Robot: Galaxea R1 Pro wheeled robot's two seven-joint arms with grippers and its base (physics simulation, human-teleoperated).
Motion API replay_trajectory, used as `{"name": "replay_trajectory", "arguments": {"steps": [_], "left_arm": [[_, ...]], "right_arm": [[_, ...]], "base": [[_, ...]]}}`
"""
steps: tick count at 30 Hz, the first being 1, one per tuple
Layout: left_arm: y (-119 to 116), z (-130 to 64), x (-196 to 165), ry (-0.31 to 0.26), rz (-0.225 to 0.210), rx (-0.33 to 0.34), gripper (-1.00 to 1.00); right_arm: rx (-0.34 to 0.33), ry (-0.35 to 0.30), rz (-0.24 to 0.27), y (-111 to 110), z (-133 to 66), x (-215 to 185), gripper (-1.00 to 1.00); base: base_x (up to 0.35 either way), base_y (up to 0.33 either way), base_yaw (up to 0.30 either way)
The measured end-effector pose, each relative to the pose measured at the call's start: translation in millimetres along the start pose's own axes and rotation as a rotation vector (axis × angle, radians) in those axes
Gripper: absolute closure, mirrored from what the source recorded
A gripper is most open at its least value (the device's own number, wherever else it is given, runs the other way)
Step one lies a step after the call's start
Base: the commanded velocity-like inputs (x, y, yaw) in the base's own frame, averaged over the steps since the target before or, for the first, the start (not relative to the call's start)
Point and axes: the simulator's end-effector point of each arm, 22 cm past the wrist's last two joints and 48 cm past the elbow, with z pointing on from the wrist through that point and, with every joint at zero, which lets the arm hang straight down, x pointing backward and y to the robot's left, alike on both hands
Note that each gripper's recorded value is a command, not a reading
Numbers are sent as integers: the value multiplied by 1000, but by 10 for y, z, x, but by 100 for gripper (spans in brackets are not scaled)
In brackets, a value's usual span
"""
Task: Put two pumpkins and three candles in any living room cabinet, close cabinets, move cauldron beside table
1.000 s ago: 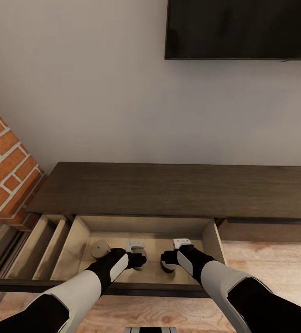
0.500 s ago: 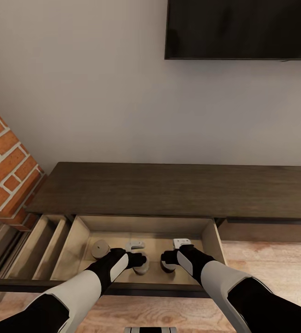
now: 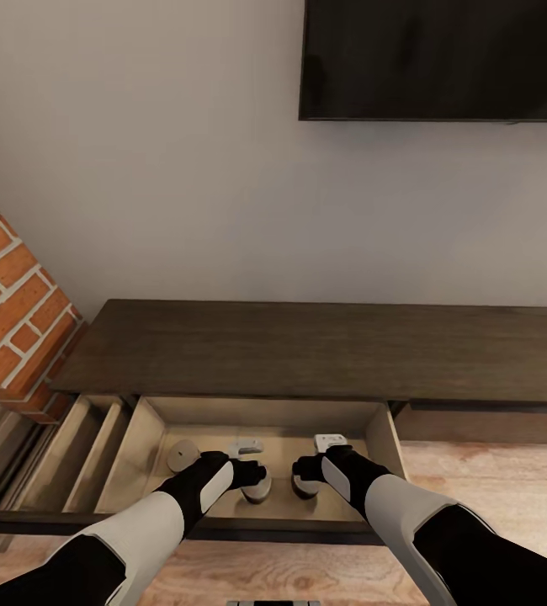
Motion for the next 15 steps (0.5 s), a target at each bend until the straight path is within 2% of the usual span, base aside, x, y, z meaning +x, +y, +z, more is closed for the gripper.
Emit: {"name": "replay_trajectory", "arguments": {"steps": [6,12,15], "left_arm": [[-33,-120,52,47,9,0,-100],[-63,-238,33,60,12,0,-100],[-75,-299,72,88,15,-1,-100]], "right_arm": [[2,1,1,12,-116,-47,-100],[3,2,3,26,-231,-93,-100],[4,2,2,33,-289,-116,-100]], "base": [[0,0,0],[0,0,0],[0,0,0]]}}
